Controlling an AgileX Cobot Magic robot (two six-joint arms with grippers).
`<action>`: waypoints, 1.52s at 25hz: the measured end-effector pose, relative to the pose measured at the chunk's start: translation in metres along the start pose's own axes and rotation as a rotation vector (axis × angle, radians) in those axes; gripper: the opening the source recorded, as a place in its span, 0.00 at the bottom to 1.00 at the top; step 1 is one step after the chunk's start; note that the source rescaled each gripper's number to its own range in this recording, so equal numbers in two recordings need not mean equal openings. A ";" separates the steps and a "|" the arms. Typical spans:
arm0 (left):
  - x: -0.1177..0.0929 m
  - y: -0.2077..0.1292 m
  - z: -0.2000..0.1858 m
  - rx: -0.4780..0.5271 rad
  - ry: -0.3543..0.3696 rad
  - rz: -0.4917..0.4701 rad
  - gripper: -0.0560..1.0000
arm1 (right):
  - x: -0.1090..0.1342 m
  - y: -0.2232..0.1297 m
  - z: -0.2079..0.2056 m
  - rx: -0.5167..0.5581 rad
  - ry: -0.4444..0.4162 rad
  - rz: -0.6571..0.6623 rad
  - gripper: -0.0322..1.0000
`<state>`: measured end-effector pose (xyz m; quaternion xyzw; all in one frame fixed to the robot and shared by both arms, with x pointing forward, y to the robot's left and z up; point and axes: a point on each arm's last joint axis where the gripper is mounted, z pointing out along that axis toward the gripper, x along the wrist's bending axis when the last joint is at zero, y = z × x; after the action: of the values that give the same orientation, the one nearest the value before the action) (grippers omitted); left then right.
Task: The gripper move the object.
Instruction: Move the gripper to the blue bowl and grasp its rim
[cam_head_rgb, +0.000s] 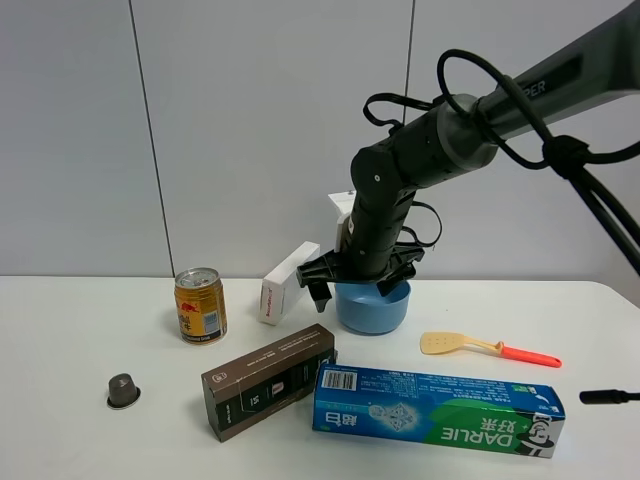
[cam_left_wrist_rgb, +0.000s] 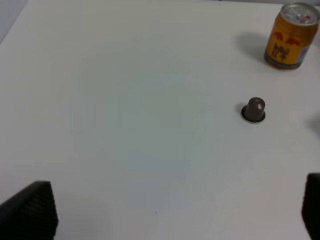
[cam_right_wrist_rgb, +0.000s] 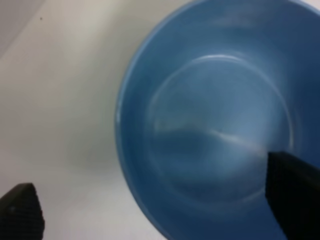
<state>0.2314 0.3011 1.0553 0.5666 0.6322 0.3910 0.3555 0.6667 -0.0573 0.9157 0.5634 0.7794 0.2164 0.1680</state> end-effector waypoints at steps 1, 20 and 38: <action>0.000 0.000 0.000 0.000 0.000 0.000 1.00 | 0.000 0.001 0.001 -0.009 0.003 -0.008 0.87; 0.000 0.000 0.000 0.000 0.000 0.000 1.00 | -0.019 0.002 0.021 -0.062 0.025 0.006 0.83; 0.000 0.000 0.000 0.000 0.000 0.000 1.00 | -0.018 -0.001 0.028 -0.056 0.032 -0.018 0.59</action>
<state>0.2314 0.3011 1.0553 0.5666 0.6322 0.3910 0.3555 0.6851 -0.0702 0.8918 0.5479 0.7807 0.2456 0.1732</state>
